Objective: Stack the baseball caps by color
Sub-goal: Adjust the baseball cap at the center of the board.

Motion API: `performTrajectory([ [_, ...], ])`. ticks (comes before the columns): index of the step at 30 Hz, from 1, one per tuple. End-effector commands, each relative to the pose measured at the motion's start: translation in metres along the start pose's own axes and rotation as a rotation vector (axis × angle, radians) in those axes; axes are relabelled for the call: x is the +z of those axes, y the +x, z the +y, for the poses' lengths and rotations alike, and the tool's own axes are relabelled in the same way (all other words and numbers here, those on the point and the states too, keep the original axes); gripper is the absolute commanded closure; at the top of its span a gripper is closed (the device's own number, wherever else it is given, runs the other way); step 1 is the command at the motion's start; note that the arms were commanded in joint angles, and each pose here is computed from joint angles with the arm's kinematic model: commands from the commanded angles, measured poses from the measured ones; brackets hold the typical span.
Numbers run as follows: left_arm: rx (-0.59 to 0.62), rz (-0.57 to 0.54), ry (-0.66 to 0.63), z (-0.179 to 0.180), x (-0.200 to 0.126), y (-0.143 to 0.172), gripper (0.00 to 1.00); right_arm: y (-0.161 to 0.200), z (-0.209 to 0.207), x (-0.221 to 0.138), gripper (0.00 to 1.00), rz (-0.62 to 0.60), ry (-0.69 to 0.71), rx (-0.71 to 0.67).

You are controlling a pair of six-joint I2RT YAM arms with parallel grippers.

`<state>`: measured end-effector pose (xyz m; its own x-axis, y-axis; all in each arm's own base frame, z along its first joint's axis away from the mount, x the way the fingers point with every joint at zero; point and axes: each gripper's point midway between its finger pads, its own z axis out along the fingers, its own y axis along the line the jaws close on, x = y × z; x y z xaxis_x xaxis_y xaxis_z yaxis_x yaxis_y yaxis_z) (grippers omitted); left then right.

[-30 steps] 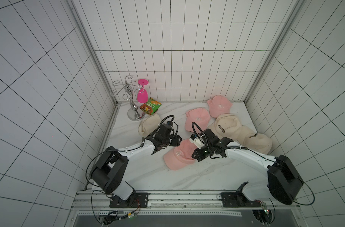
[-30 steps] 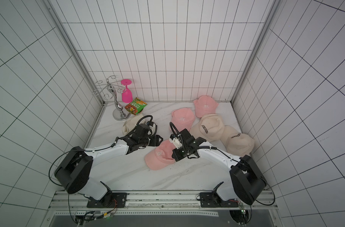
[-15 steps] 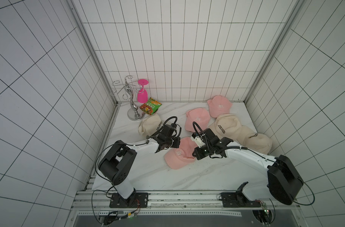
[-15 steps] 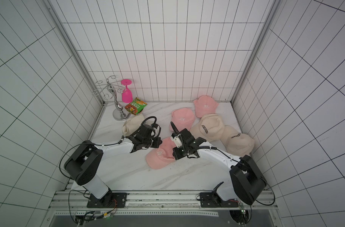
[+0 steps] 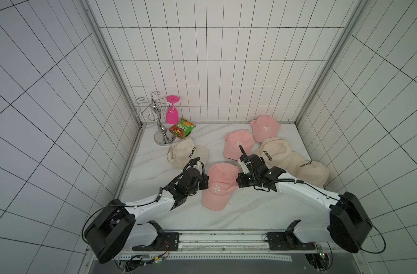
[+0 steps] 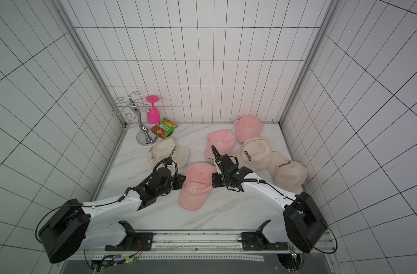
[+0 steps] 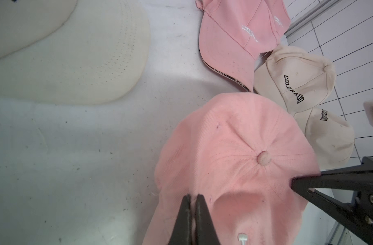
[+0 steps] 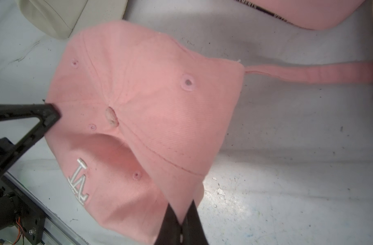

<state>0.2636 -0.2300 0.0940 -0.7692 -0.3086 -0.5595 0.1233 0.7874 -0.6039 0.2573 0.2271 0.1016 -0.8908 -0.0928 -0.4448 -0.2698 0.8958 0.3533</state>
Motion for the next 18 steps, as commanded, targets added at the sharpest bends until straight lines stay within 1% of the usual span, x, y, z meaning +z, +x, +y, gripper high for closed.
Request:
performTrajectory([
  [1,-0.121,-0.101,-0.009,0.004,-0.011,-0.004,1.0,0.001,-0.007,0.009,1.0,0.009,0.025,0.055],
  [5,-0.167,-0.129,-0.022,0.015,-0.024,0.012,1.0,0.007,0.002,0.019,0.99,0.068,-0.022,0.032],
  [9,-0.165,-0.133,-0.029,0.022,-0.028,0.019,1.0,0.02,0.009,0.032,0.96,0.135,-0.047,0.02],
  [12,-0.157,-0.135,-0.035,0.023,-0.027,0.019,0.99,0.025,0.01,0.038,0.93,0.147,-0.04,0.009],
  [15,-0.184,-0.127,-0.023,0.025,-0.026,0.024,0.95,0.024,0.011,0.042,0.87,0.149,-0.036,0.008],
  [18,-0.2,-0.121,0.002,0.024,-0.027,0.027,0.92,0.019,0.014,0.044,0.84,0.141,-0.045,0.008],
])
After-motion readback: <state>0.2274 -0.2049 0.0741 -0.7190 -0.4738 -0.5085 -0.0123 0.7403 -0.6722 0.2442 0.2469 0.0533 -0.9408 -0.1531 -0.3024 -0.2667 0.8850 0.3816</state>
